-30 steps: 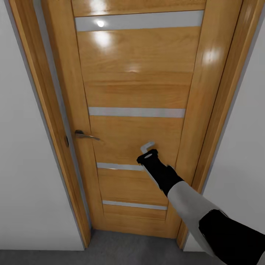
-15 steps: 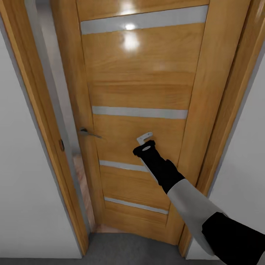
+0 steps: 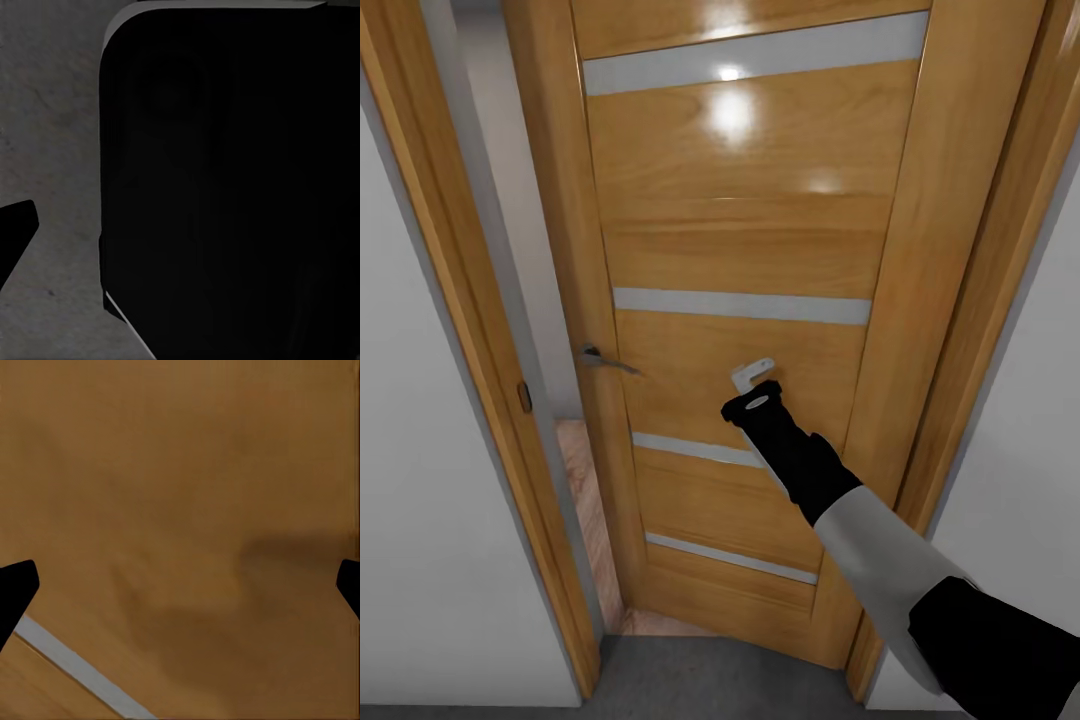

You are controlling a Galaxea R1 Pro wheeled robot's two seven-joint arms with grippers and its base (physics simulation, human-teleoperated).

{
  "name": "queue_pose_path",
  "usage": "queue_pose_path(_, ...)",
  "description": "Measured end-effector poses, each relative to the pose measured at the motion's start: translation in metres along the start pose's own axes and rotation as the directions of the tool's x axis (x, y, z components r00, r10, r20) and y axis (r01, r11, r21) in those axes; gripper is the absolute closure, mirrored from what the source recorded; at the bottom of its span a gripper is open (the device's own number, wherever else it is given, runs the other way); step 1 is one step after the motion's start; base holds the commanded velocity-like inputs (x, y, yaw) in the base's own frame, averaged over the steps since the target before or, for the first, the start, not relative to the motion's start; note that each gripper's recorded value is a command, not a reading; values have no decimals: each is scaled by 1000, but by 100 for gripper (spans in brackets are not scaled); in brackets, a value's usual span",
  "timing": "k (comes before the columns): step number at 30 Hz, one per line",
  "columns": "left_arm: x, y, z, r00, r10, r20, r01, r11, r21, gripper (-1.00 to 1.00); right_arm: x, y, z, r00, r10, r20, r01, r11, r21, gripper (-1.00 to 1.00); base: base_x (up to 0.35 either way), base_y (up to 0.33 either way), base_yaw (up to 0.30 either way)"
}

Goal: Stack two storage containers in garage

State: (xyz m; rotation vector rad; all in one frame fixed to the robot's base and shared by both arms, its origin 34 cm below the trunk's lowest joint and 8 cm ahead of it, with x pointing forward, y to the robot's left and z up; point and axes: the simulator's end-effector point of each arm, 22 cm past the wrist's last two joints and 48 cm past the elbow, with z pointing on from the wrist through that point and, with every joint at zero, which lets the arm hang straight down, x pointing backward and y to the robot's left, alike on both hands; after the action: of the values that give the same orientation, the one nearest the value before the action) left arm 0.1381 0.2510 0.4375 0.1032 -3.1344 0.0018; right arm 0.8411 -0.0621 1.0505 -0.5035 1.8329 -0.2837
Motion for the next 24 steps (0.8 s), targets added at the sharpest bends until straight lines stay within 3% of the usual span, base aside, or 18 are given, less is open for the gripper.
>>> queue_pose_path(6,0,0,0,1000,0,0,0,1000,-1,-100,-39,-5,-22,997,16,71,-16,1000,-5,-100,0,0,0)
queue_pose_path(11,0,1,0,1000,0,0,0,1000,-2,-100,-58,4,-43,996,54,75,-49,996,-69,-100,0,0,0)
queue_pose_path(24,-1,3,0,1000,-1,1,1,1000,-5,-100,-57,12,-47,996,66,57,-60,993,-105,-100,0,0,0)
